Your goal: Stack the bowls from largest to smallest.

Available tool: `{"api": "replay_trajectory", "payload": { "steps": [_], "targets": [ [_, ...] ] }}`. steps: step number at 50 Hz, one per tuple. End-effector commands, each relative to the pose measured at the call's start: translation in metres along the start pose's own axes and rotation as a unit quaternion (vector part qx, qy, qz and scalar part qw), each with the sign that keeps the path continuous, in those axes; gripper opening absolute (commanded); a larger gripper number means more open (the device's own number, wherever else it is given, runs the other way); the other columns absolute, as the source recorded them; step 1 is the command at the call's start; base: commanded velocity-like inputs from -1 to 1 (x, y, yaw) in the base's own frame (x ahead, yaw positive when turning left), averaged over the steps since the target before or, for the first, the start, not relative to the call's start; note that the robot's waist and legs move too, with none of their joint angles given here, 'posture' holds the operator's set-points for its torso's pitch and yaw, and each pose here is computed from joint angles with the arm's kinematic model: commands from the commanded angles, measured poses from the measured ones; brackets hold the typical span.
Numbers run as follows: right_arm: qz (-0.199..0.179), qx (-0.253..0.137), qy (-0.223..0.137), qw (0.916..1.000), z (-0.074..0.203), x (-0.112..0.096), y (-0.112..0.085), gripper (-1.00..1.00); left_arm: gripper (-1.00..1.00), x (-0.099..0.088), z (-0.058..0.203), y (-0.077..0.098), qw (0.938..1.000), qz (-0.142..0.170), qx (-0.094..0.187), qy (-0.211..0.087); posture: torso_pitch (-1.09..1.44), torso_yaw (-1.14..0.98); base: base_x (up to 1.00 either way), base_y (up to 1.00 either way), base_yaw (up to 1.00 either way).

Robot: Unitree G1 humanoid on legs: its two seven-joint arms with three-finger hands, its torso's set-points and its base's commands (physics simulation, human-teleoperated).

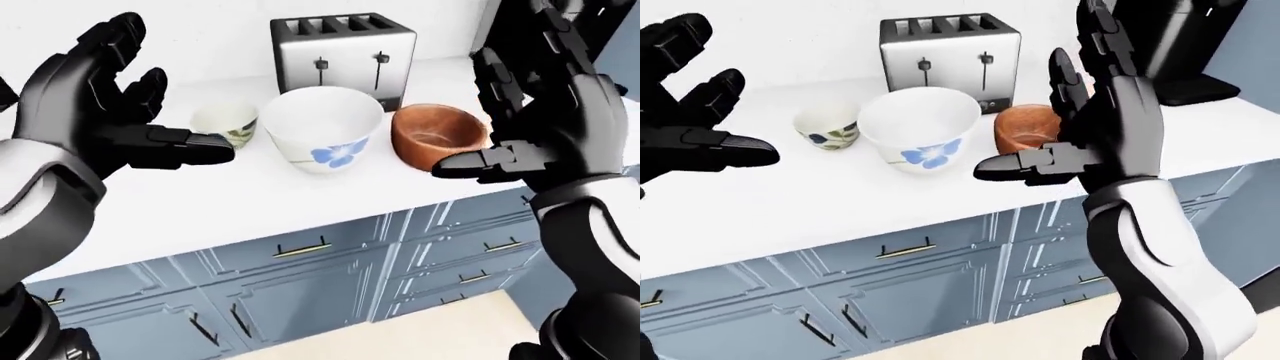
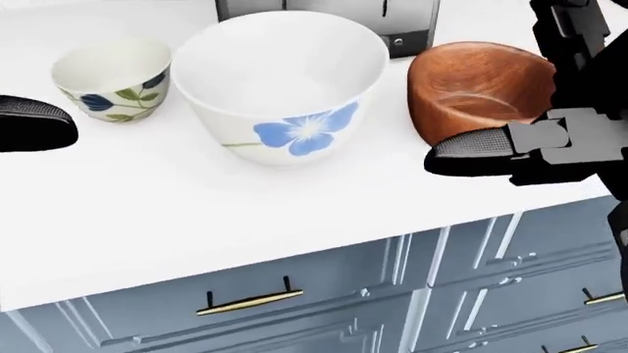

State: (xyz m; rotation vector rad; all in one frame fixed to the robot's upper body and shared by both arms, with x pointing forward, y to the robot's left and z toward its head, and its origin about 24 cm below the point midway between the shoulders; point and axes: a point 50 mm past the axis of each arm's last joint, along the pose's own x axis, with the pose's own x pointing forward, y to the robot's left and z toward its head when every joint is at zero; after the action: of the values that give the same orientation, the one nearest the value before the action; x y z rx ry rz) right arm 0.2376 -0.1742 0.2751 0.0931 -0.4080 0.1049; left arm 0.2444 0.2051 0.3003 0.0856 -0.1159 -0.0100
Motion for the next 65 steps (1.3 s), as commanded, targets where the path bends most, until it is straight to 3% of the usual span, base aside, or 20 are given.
{"api": "replay_trajectory", "payload": {
  "steps": [1,13,23,29,33,36,42,50,51,53,58,60,65],
  "targets": [
    [0.017,0.001,-0.042,0.9990,0.016,-0.001,0.007,1.00,1.00,-0.004,0.017,0.009,0.9988,0.023,-0.006,-0.043,0.00,0.00,0.45,0.00,0.00],
    [0.026,-0.003,-0.051,0.9984,0.030,-0.005,0.008,1.00,1.00,-0.014,0.022,0.017,0.9984,0.027,-0.009,-0.049,0.00,0.00,0.02,0.00,0.00],
    [0.045,-0.034,-0.055,0.9969,0.041,-0.010,0.007,1.00,1.00,-0.022,0.026,0.023,0.9982,0.031,-0.003,-0.050,0.00,0.00,-0.01,0.00,0.00],
    [0.047,-0.086,-0.045,0.9942,0.044,-0.008,0.004,1.00,1.00,-0.023,0.026,0.023,0.9983,0.030,0.001,-0.050,0.00,0.00,0.00,0.00,0.00],
    [0.061,-0.156,-0.022,0.9857,0.042,-0.012,0.006,1.00,1.00,-0.023,0.026,0.024,0.9982,0.031,0.000,-0.050,0.00,0.00,0.00,0.00,0.00],
    [0.064,-0.226,-0.005,0.9721,0.041,-0.018,0.007,1.00,1.00,-0.025,0.026,0.026,0.9982,0.033,-0.001,-0.051,0.00,0.00,0.00,0.00,0.00],
    [0.077,-0.345,0.009,0.9354,0.039,-0.021,0.014,1.00,1.00,-0.025,0.024,0.028,0.9981,0.036,-0.002,-0.049,0.00,0.00,0.00,0.00,0.00],
    [0.084,-0.478,0.036,0.8735,0.025,-0.015,0.017,1.00,1.00,-0.024,0.022,0.029,0.9982,0.036,-0.002,-0.048,0.00,0.00,0.00,0.00,0.00],
    [0.085,-0.479,0.039,0.8727,0.024,-0.014,0.017,1.00,1.00,-0.024,0.022,0.029,0.9982,0.036,-0.001,-0.048,0.00,0.00,0.00,0.00,0.00],
    [0.082,-0.503,0.048,0.8590,0.022,-0.010,0.015,1.00,1.00,-0.026,0.022,0.029,0.9982,0.036,-0.002,-0.048,0.00,0.00,0.00,0.00,0.00],
    [0.068,-0.575,0.070,0.8124,0.017,-0.004,0.013,1.00,1.00,-0.026,0.021,0.029,0.9982,0.036,-0.003,-0.047,0.00,0.00,0.00,0.00,0.00],
    [0.068,-0.590,0.082,0.8002,0.014,-0.001,0.014,1.00,1.00,-0.026,0.021,0.029,0.9982,0.037,-0.003,-0.047,0.00,0.00,0.00,0.00,0.00],
    [0.064,-0.608,0.107,0.7841,0.010,0.008,0.010,1.00,1.00,-0.026,0.022,0.031,0.9980,0.039,-0.005,-0.049,0.00,0.00,0.00,0.00,0.00]
  ]
}}
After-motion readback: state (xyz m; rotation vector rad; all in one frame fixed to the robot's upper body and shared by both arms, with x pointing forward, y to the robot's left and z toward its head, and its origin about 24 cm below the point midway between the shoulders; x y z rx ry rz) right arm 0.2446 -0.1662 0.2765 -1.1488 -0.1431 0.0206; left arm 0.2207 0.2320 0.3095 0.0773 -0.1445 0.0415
